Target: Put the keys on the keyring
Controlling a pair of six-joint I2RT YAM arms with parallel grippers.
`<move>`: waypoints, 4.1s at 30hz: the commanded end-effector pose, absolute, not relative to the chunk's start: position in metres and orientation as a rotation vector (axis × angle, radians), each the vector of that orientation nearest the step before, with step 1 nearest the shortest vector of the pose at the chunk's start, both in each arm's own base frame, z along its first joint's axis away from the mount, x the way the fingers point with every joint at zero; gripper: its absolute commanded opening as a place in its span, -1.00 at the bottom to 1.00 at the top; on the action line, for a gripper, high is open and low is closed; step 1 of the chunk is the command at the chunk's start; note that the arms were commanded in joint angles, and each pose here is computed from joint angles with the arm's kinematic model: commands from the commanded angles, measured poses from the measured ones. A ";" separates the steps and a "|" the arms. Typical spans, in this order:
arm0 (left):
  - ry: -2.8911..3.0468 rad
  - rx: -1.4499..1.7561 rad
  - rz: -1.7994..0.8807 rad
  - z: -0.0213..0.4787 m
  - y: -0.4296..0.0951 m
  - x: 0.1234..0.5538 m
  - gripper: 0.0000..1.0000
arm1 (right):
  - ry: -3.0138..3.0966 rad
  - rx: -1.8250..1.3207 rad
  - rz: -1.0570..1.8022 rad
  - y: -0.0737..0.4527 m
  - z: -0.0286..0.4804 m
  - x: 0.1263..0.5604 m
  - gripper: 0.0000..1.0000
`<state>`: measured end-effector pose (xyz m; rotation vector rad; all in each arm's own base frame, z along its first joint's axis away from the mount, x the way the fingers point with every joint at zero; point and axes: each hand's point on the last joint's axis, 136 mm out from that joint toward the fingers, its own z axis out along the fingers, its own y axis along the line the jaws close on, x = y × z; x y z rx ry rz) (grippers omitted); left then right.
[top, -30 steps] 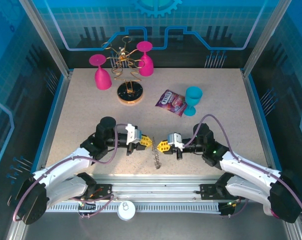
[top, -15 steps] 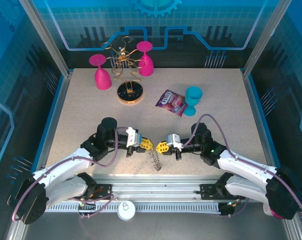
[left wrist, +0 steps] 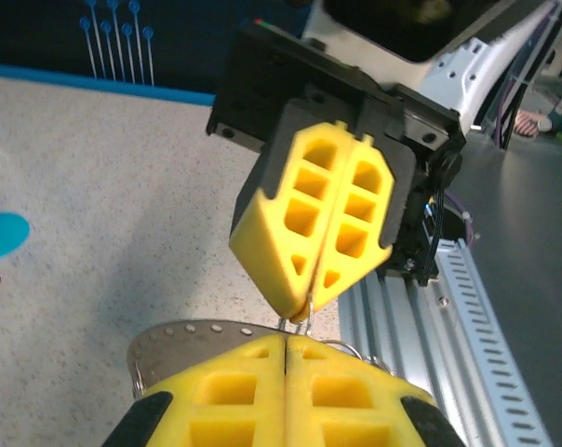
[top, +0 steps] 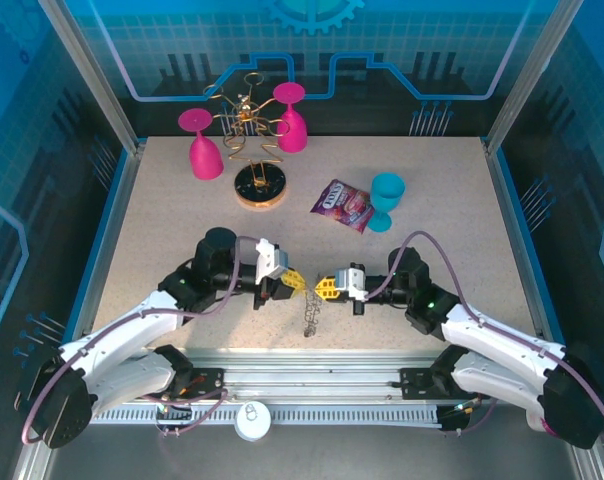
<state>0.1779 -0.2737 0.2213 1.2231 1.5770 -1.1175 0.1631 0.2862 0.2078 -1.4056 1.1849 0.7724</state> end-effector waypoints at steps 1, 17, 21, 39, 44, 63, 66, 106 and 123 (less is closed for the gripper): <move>1.802 1.043 -1.176 0.221 -0.272 0.188 -1.00 | 1.157 -1.403 0.703 0.287 0.216 0.168 -1.00; 2.461 0.411 -1.250 0.199 -0.258 0.208 -1.00 | 1.087 -1.447 0.538 0.294 0.210 0.174 -1.00; 2.589 0.297 -1.280 0.195 -0.259 0.206 -1.00 | 1.016 -1.492 0.425 0.300 0.206 0.174 -1.00; 2.855 -0.167 -1.448 0.187 -0.265 0.193 -1.00 | 1.008 -1.427 0.529 0.317 0.212 0.176 -1.00; 2.874 -0.185 -1.471 0.187 -0.266 0.188 -1.00 | 1.007 -1.427 0.537 0.319 0.212 0.177 -1.00; 2.855 -0.194 -1.511 0.195 -0.266 0.185 -1.00 | 1.181 -1.387 0.523 0.311 0.202 0.190 -1.00; 2.849 -0.193 -1.527 0.196 -0.267 0.185 -1.00 | 1.211 -1.365 0.523 0.310 0.203 0.194 -1.00; 2.890 -0.136 -1.458 0.180 -0.257 0.179 -1.00 | 1.289 -1.209 0.619 0.300 0.231 0.204 -1.00; 2.893 -0.208 -1.460 0.174 -0.255 0.183 -1.00 | 1.238 -1.195 0.624 0.297 0.238 0.198 -1.00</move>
